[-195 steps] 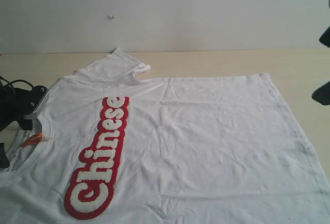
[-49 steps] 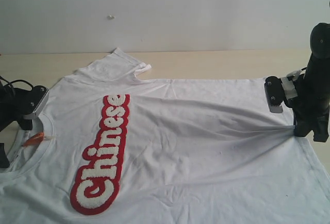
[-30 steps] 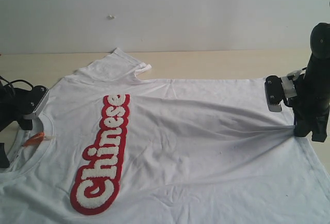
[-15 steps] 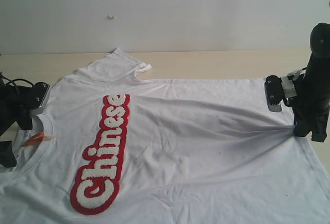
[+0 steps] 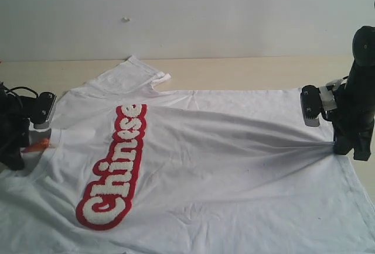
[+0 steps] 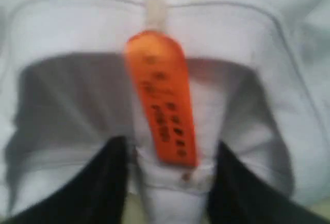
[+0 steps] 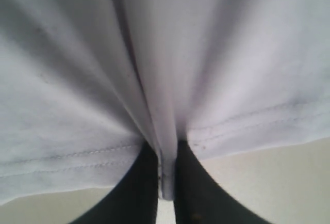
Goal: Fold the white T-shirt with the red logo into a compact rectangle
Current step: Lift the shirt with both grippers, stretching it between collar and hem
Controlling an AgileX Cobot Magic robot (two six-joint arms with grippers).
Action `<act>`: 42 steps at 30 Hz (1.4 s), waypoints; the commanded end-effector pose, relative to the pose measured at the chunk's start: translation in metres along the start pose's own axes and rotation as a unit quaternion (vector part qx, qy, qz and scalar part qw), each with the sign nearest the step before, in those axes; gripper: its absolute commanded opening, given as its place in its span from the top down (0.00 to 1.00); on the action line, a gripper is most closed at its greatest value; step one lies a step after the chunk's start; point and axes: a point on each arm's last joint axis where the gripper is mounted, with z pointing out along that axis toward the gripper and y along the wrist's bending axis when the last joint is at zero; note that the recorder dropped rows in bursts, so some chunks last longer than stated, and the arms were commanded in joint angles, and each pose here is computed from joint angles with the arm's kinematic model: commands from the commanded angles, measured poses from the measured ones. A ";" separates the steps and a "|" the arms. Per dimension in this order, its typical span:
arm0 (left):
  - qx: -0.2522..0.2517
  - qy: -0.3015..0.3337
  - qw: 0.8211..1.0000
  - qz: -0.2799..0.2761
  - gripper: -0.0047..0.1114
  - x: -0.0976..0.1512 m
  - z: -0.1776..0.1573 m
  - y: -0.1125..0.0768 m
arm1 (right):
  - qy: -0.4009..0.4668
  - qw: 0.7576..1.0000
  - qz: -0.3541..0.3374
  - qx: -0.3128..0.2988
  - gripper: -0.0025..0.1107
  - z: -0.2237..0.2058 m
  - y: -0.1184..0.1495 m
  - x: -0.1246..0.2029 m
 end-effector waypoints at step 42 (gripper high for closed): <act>-0.466 -0.113 0.841 -0.249 0.96 0.043 -0.283 -0.105 | -0.189 0.948 0.057 0.251 0.98 -0.256 0.110 0.026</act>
